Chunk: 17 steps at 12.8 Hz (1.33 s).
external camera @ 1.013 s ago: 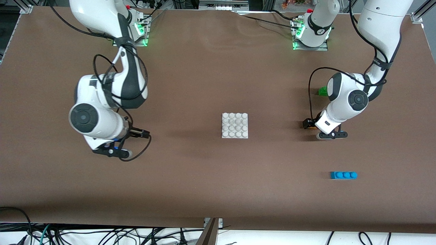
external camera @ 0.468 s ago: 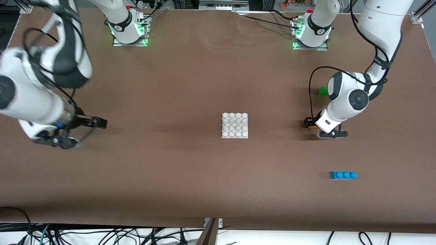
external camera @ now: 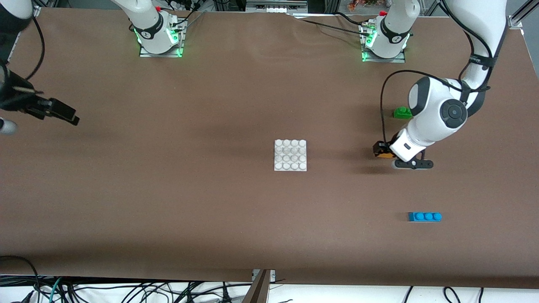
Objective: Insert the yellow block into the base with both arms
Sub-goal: 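Lift the yellow block with the left gripper while the right gripper retracts, then carry the yellow block with the left gripper over the base plate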
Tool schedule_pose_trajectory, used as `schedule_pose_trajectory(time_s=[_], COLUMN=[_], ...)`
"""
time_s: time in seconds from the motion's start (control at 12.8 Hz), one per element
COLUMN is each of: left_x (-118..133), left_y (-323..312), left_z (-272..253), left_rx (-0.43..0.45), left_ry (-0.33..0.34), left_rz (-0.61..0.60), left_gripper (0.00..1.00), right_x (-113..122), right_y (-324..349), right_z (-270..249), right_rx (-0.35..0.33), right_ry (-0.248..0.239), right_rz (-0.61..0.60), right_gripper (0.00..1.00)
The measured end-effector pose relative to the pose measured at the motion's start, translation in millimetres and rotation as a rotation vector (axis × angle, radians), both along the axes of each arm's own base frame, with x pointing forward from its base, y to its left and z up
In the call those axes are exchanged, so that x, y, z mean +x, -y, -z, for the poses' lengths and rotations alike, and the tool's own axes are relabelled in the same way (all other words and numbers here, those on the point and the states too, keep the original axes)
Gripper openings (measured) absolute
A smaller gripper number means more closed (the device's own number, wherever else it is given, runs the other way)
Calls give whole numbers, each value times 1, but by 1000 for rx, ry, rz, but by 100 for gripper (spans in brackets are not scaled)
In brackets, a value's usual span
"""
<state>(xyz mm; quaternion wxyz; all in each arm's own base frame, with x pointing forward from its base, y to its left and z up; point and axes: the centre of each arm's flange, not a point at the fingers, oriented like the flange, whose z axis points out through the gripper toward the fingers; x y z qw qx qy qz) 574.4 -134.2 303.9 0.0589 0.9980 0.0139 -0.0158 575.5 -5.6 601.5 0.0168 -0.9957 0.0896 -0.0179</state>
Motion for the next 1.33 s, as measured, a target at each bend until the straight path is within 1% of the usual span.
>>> schedule_pose_trajectory(time_s=[0.08,0.23,0.39,0.62,0.78,1.09,1.33], left_x=[1,-6,-16,-22,-20,-17,-24], left_y=[35,102,155,221,247,257,268], left_z=[-18,-38,-30,0,23,57,73], left_rx=[-7,-20,-25,-32,-34,-30,-22], left_ry=[-2,0,-22,-61,-82,-103,-108], left_rz=[-20,-64,-95,-127,-126,-126,-110], left_gripper=[68,68,68,68,68,68,68], right_x=[-3,-5,-6,-5,-3,-1,-1], right_y=[5,20,26,23,19,15,10], right_z=[-3,9,21,22,21,22,22], right_rx=[1,1,2,2,0,-22,-61], right_ry=[4,-19,-40,-33,-18,-12,-15], right_rz=[4,-12,-14,-20,-27,-57,-140], right_gripper=[100,100,100,100,100,100,100])
